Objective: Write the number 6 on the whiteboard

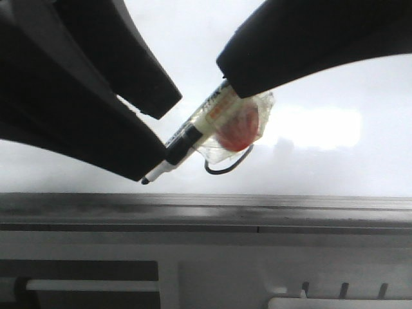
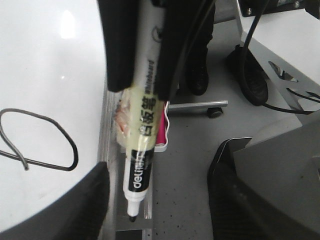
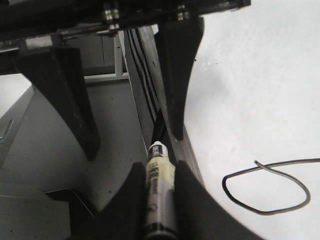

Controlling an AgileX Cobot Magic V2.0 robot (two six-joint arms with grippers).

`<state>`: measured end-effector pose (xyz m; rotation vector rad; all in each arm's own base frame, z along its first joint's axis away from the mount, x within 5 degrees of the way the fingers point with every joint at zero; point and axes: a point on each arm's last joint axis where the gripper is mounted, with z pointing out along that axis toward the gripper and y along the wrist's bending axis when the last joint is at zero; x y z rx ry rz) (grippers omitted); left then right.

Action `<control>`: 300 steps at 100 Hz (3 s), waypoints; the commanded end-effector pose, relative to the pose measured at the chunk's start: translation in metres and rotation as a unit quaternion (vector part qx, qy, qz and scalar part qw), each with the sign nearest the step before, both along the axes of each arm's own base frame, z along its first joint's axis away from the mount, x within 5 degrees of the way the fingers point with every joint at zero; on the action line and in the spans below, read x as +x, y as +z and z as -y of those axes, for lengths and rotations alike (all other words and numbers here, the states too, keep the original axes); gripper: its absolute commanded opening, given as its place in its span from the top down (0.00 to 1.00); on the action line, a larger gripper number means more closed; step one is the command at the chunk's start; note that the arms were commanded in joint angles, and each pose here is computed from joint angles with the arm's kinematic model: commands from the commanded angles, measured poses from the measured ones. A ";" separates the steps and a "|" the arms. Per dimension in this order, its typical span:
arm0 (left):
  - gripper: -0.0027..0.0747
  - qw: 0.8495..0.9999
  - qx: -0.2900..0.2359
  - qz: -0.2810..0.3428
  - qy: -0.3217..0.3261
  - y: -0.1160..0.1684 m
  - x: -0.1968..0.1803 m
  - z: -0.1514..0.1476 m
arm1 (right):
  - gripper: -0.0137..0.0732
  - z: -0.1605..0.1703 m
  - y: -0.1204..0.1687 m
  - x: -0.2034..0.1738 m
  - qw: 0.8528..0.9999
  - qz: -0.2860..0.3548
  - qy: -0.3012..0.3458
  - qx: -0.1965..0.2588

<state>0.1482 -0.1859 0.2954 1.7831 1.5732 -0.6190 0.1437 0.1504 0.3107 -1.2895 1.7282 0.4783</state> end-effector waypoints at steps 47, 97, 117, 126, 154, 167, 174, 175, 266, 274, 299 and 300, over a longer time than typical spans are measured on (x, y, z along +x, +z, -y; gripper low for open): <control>0.47 0.996 -0.067 -0.011 0.050 0.013 0.011 0.012 | 0.92 -0.005 0.018 -0.001 0.999 0.041 -0.002 0.031; 0.70 0.999 -0.031 -0.035 0.013 0.002 0.007 0.013 | 0.92 -0.011 0.019 -0.007 0.998 0.048 0.019 0.032; 0.87 0.999 -0.031 -0.035 0.013 0.002 0.007 0.013 | 0.92 -0.011 0.019 -0.007 0.998 0.048 0.019 0.032; 0.97 0.999 -0.031 -0.035 0.013 0.002 0.007 0.013 | 0.92 -0.011 0.019 -0.007 0.998 0.048 0.019 0.032; 0.99 0.999 -0.030 -0.037 0.011 0.002 0.007 0.013 | 0.92 -0.011 0.018 -0.007 0.998 0.044 0.022 0.030; 0.99 0.999 -0.028 -0.042 0.005 0.002 0.006 0.013 | 0.81 -0.011 0.017 -0.007 0.998 0.044 0.023 0.029; 0.99 0.999 -0.028 -0.042 0.004 0.002 0.005 0.013 | 0.69 -0.011 0.017 -0.007 0.998 0.044 0.023 0.029; 0.99 0.999 -0.028 -0.042 0.004 0.002 0.005 0.013 | 0.67 -0.011 0.017 -0.007 0.998 0.044 0.023 0.029; 0.99 0.996 -0.045 -0.077 0.014 0.004 0.003 0.015 | 0.44 0.029 0.073 -0.037 0.971 0.163 -0.046 0.167; 0.99 0.994 -0.055 -0.089 0.021 0.005 0.003 0.016 | 0.61 0.038 0.081 -0.045 0.965 0.178 -0.047 0.184; 0.99 0.984 -0.079 -0.134 0.087 0.008 0.005 0.015 | 0.93 0.059 0.085 -0.068 0.953 0.207 -0.046 0.214; 0.99 0.984 -0.083 -0.130 0.094 0.009 0.005 0.014 | 0.93 0.060 0.085 -0.069 0.953 0.207 -0.047 0.214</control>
